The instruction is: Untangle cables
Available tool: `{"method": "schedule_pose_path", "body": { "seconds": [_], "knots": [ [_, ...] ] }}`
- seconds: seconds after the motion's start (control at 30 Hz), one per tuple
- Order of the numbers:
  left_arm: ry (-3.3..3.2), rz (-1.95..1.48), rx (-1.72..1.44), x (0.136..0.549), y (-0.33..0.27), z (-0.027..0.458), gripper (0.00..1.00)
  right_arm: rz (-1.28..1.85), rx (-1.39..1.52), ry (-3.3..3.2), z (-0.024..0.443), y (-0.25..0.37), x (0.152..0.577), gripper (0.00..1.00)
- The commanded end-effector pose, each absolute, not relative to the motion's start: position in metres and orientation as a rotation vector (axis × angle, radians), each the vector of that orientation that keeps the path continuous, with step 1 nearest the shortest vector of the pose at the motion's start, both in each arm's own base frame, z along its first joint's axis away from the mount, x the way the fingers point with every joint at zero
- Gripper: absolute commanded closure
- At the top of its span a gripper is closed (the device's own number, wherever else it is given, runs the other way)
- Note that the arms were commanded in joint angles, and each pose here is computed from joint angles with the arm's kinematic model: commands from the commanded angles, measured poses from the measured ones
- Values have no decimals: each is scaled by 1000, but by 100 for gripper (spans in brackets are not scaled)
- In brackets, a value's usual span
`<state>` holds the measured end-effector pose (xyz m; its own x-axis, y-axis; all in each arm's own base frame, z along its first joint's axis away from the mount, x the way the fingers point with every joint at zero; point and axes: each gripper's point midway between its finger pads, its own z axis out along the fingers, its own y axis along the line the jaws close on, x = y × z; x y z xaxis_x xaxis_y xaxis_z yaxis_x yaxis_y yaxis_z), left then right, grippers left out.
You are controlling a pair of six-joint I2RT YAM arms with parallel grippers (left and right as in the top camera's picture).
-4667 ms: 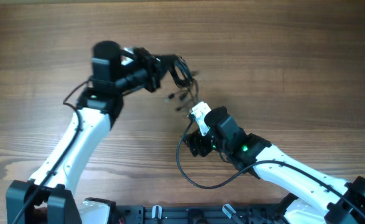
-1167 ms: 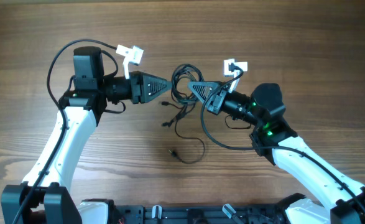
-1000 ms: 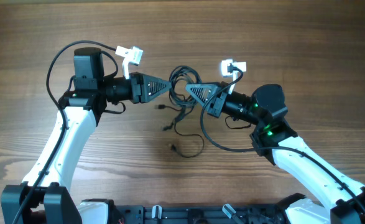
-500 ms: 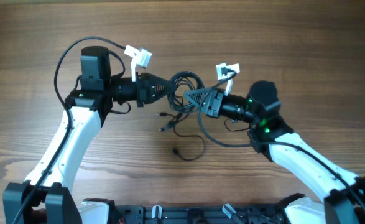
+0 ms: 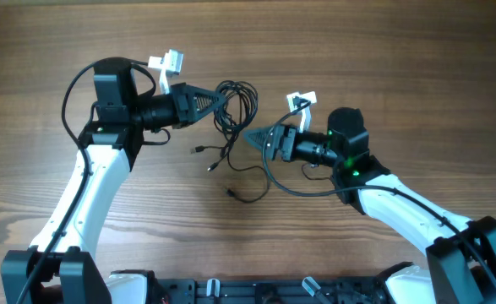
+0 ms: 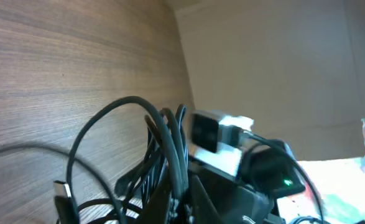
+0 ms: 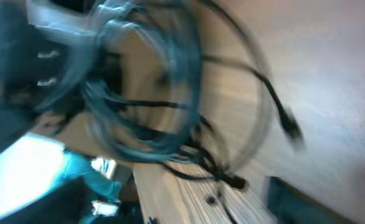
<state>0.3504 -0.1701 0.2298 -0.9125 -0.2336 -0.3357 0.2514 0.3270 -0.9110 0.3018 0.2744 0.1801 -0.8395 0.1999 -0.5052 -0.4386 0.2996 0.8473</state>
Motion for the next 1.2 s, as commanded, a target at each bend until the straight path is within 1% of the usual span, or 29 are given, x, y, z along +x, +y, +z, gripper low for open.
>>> {"method": "schedule_pose_path", "body": {
  "seconds": [0.0, 0.07, 0.1, 0.13, 0.17, 0.2, 0.27, 0.3, 0.37, 0.47, 0.5, 0.63, 0.67, 0.7, 0.73, 0.77, 0.8, 0.83, 0.87, 0.9, 0.93, 0.97, 1.03, 1.13, 1.17],
  "knots": [
    [2214, -1596, -122, 360, -165, 230, 96, 1619, -469, 1862, 208, 285, 286, 2],
    [2215, -1590, -134, 361, -165, 229, 96, 1582, -546, 1749, 224, 285, 287, 4],
    [2213, -1590, -122, 360, -165, 229, 96, 1546, -556, 1724, 226, 284, 290, 8],
    [2203, -1585, -76, 359, -166, 230, 96, 1515, -528, 1729, 224, 283, 296, 10],
    [2178, -1578, 19, 355, -168, 232, 96, 1466, -480, 1750, 219, 280, 305, 11],
    [2149, -1585, 116, 350, -171, 236, 96, 1381, -384, 1807, 206, 273, 320, 10],
    [2101, -1591, 241, 343, -174, 240, 96, 1281, -265, 1886, 187, 262, 336, 7],
    [2083, -1604, 279, 339, -174, 243, 96, 1245, -253, 1898, 183, 260, 339, 4],
    [2029, -1632, 386, 331, -176, 248, 96, 1212, -305, 1876, 183, 260, 338, 0],
    [1992, -1675, 459, 322, -180, 253, 96, 1190, -333, 1863, 184, 260, 339, 1],
    [1991, -1683, 467, 320, -182, 254, 96, 1195, -326, 1866, 184, 260, 339, 4],
    [1987, -1741, 538, 307, -199, 256, 96, 1199, -300, 1867, 185, 259, 341, 25],
    [1988, -1747, 548, 305, -202, 256, 96, 1201, -301, 1856, 187, 259, 341, 33],
    [1989, -1756, 566, 301, -207, 256, 94, 1207, -298, 1846, 190, 259, 341, 46],
    [1989, -1764, 580, 299, -211, 256, 92, 1216, -289, 1841, 192, 259, 342, 69],
    [1989, -1770, 592, 296, -214, 256, 83, 1219, -286, 1842, 192, 259, 342, 91],
    [1990, -1770, 592, 296, -214, 256, 77, 1215, -286, 1852, 190, 259, 342, 96],
    [1989, -1767, 589, 297, -213, 256, 65, 1206, -270, 1875, 185, 258, 342, 96],
    [1988, -1762, 577, 299, -210, 256, 59, 1193, -240, 1903, 179, 255, 344, 96],
    [1988, -1754, 552, 304, -205, 257, 47, 1186, -170, 1950, 171, 251, 347, 96],
    [1993, -1749, 530, 307, -202, 257, 32, 1192, -99, 1989, 164, 248, 348, 96],
    [2020, -1732, 457, 315, -194, 255, 21, 1200, -67, 2006, 162, 247, 348, 96],
    [2073, -1710, 301, 329, -180, 251, 20, 1228, -17, 2016, 162, 247, 349, 96],
    [2162, -1697, 54, 343, -168, 242, 20, 1259, 171, 2038, 159, 240, 356, 96],
    [2194, -1694, -12, 345, -167, 237, 22, 1270, 237, 2041, 158, 238, 359, 96]
  ]
}}
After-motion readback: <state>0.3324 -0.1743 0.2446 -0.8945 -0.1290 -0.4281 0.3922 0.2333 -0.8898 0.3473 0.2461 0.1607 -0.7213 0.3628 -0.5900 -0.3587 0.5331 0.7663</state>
